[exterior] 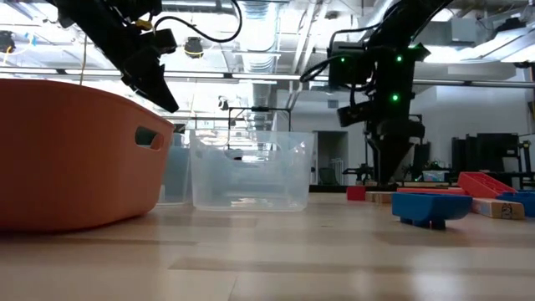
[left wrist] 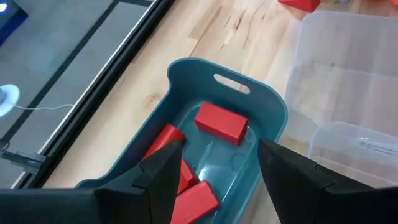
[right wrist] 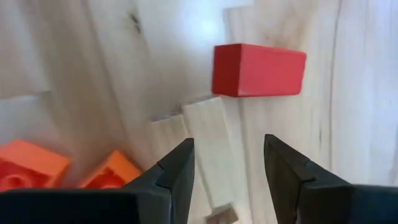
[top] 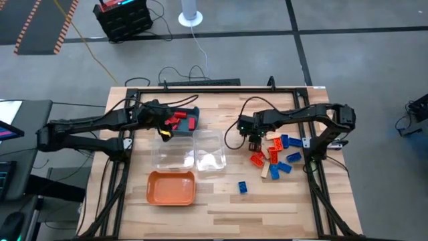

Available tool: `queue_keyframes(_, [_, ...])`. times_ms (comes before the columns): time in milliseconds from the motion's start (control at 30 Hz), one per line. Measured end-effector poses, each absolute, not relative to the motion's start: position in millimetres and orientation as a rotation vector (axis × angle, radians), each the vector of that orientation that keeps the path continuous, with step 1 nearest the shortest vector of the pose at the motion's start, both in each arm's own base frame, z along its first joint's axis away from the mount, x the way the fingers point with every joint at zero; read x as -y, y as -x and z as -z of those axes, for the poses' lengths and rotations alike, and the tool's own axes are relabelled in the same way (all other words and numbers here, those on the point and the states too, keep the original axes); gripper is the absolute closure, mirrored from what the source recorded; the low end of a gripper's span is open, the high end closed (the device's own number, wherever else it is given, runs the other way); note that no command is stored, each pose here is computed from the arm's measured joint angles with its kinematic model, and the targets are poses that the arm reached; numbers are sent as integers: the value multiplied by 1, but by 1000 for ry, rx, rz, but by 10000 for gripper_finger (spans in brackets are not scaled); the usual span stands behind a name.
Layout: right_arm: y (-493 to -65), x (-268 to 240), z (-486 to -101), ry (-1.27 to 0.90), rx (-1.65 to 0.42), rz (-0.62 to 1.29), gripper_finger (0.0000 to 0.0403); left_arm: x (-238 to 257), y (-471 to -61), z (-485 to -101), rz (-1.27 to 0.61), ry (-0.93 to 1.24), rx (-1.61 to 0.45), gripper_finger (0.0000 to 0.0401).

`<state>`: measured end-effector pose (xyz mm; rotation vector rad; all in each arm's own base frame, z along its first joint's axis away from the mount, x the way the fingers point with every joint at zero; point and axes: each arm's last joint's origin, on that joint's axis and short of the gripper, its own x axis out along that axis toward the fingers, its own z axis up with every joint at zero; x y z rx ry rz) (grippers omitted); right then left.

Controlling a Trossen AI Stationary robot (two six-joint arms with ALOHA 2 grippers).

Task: Sort blocks
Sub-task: Put the brown block into the left transparent bin

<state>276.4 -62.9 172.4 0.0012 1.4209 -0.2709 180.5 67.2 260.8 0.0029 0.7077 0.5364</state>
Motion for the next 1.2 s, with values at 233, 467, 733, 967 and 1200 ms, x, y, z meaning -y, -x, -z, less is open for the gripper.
queue_keyframes(233, [-275, 69, -169, -5, -1414, 278, 235, -67, -179, -259, -534, -2, -733, 193])
queue_keyframes(467, [-274, 61, -158, -5, -1372, 237, 235, -67, -179, -259, -533, -6, -736, 193])
queue_keyframes(733, [-270, 72, -156, -2, -1379, 295, 235, -67, -179, -259, -533, -6, -734, 193])
queue_keyframes(967, [-263, 91, -156, 48, -1402, 404, 235, -67, -179, -258, -533, -4, -743, 193])
queue_keyframes(1200, [-257, 108, -156, -10, -1391, 558, 235, -66, -178, -258, -532, -5, -749, 193])
